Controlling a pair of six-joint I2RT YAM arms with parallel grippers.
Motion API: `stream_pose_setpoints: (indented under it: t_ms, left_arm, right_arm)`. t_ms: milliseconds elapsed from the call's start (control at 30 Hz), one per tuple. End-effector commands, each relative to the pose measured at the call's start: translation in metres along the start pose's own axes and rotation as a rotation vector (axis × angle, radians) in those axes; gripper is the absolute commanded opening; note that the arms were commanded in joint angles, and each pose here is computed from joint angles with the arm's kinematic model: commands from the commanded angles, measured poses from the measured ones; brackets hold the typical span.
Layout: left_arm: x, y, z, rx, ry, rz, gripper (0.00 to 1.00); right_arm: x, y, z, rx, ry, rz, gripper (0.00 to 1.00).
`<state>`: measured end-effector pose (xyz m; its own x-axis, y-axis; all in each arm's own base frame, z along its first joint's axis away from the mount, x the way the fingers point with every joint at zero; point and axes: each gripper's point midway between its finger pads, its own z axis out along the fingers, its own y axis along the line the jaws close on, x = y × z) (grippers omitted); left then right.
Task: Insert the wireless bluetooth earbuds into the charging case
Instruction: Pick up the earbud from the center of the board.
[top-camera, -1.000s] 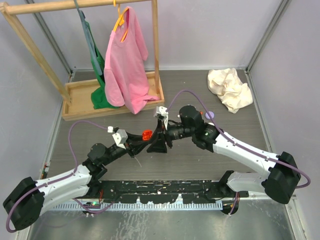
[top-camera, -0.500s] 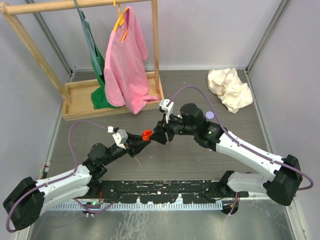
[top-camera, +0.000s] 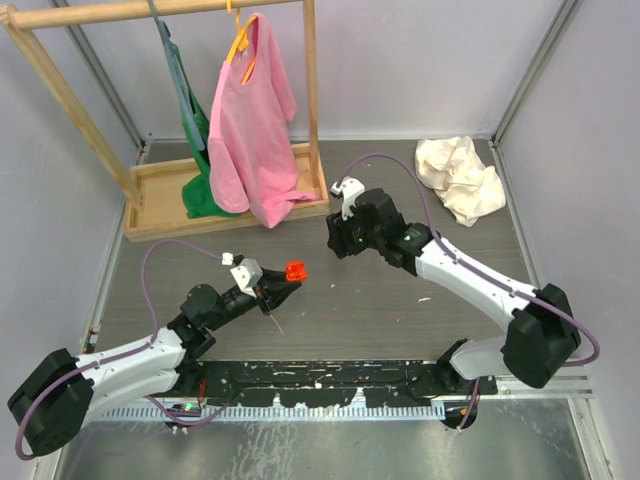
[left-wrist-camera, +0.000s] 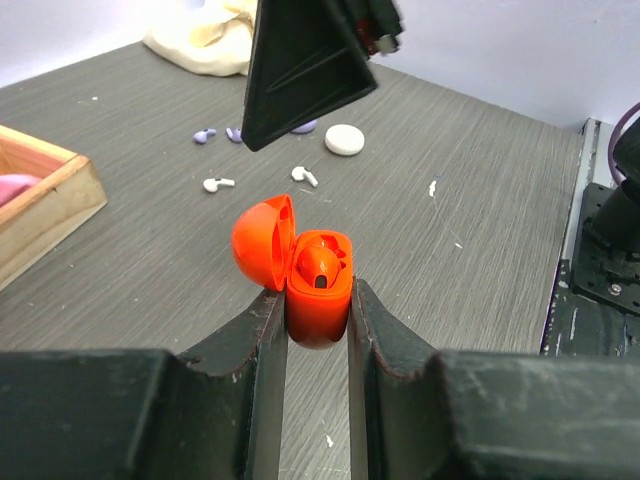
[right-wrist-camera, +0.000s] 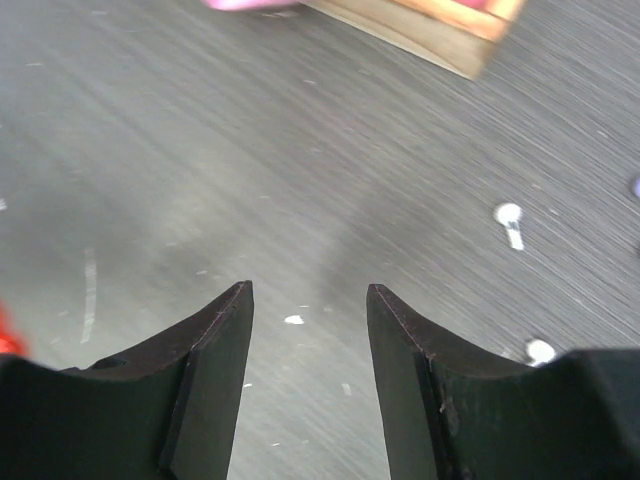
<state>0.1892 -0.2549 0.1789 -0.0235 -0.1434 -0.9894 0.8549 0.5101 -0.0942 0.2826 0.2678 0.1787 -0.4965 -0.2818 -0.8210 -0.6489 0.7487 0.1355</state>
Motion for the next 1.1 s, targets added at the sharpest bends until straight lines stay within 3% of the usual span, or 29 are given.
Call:
stream_pose_setpoints:
  t_ms: [0, 567, 1067]
  left_arm:
    - [-0.026, 0.002, 0.008, -0.003, -0.071, 0.037, 0.0]
    - [-0.027, 0.002, 0.006, -0.002, -0.062, 0.054, 0.0]
    - [-0.028, 0.0, 0.005, 0.004, -0.063, 0.053, 0.0]
  right_arm:
    - [-0.006, -0.048, 0.006, 0.157, 0.007, 0.046, 0.55]
    - [0.054, -0.198, 0.025, 0.574, 0.18, 0.26, 0.47]
    - [0.092, -0.252, 0.031, 0.714, 0.25, 0.335, 0.38]
